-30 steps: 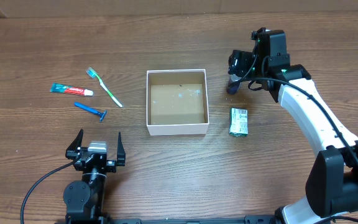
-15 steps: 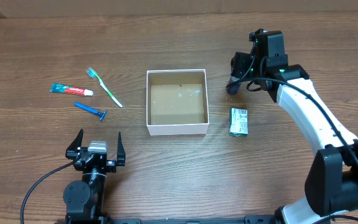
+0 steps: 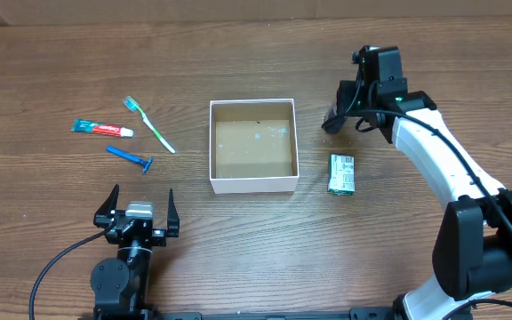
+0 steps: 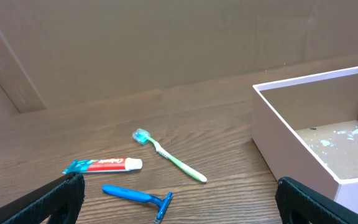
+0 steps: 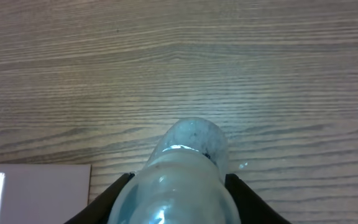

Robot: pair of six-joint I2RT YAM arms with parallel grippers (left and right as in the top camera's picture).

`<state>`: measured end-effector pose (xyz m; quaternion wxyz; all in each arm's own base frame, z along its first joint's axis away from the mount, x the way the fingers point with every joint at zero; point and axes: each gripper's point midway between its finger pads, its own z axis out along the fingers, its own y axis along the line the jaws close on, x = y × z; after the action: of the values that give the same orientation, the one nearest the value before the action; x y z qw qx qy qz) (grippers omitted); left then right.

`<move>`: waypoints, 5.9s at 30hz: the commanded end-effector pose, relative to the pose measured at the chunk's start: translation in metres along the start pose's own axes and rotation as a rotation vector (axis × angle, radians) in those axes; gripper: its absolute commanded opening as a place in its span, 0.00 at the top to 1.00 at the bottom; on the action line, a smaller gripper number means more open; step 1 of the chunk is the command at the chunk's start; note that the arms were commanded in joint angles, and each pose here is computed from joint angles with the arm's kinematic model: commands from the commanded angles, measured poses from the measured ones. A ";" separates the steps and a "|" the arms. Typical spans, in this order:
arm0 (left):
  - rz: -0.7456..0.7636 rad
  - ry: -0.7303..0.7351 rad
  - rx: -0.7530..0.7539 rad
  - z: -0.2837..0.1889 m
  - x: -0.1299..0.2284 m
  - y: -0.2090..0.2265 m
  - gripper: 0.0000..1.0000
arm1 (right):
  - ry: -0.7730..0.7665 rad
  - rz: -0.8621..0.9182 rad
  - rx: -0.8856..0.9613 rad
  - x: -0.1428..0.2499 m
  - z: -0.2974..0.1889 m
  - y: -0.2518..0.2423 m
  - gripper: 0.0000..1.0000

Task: Pack container
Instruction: 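Move the right gripper above the purple soap pump bottle, then lower the right gripper and grasp the soap bottle's pump head, then carry the soap bottle left and lower it into the box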

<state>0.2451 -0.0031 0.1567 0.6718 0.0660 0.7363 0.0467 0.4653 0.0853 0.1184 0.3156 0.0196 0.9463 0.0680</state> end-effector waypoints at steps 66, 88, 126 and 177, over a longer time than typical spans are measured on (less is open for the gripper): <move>0.014 -0.001 -0.014 0.000 0.001 0.003 0.00 | 0.088 -0.010 -0.005 -0.008 -0.011 0.013 0.49; 0.015 -0.001 -0.014 0.000 0.001 0.003 0.00 | 0.030 -0.011 -0.018 -0.041 -0.043 0.021 0.75; 0.015 -0.001 -0.014 0.000 0.001 0.003 0.00 | -0.262 0.073 0.185 -0.065 -0.140 0.160 0.76; 0.015 -0.001 -0.014 0.000 0.001 0.003 0.00 | -0.152 0.104 0.367 -0.010 -0.007 0.129 0.55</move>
<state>0.2451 -0.0031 0.1568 0.6719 0.0660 0.7362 0.0468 0.4665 0.2169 0.1403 0.3612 0.1262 0.9200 -0.0854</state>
